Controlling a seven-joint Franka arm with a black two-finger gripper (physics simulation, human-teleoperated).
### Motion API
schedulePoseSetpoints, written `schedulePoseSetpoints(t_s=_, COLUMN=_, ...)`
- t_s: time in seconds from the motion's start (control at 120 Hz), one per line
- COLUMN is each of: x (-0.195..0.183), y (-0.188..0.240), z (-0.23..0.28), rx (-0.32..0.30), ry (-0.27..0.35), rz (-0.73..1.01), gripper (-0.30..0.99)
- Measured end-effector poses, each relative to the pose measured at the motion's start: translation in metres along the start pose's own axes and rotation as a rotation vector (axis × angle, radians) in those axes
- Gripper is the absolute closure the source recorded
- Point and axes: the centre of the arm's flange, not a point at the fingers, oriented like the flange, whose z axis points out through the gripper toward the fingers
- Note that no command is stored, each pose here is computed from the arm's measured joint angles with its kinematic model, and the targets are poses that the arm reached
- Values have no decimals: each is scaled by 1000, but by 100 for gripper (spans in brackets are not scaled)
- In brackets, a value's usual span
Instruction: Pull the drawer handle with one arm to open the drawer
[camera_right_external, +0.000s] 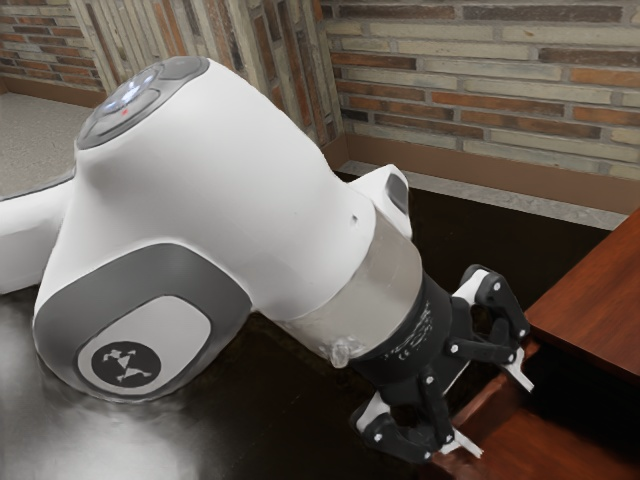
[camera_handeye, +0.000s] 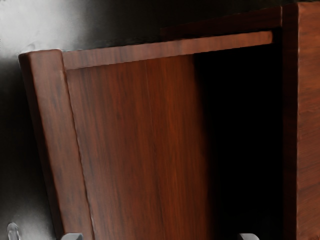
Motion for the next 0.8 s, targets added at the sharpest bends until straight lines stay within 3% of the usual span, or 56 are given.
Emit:
schedulePoseSetpoints(t_s=0.142, x=65, y=47, z=-53, rx=31, ry=97, rz=-67, gripper=18)
schedulePoseSetpoints(t_s=0.258, x=164, y=47, z=-66, rx=150, ry=159, rz=-226, gripper=10)
schedulePoseSetpoints(t_s=0.342, x=203, y=33, z=-63, rx=240, ry=165, rz=-292, gripper=7)
schedulePoseSetpoints(t_s=0.608, x=255, y=3, z=-39, rx=429, ry=198, rz=-314, gripper=2)
schedulePoseSetpoints(t_s=0.8, x=268, y=-1, z=-32, rx=461, ry=262, rz=-267, gripper=1)
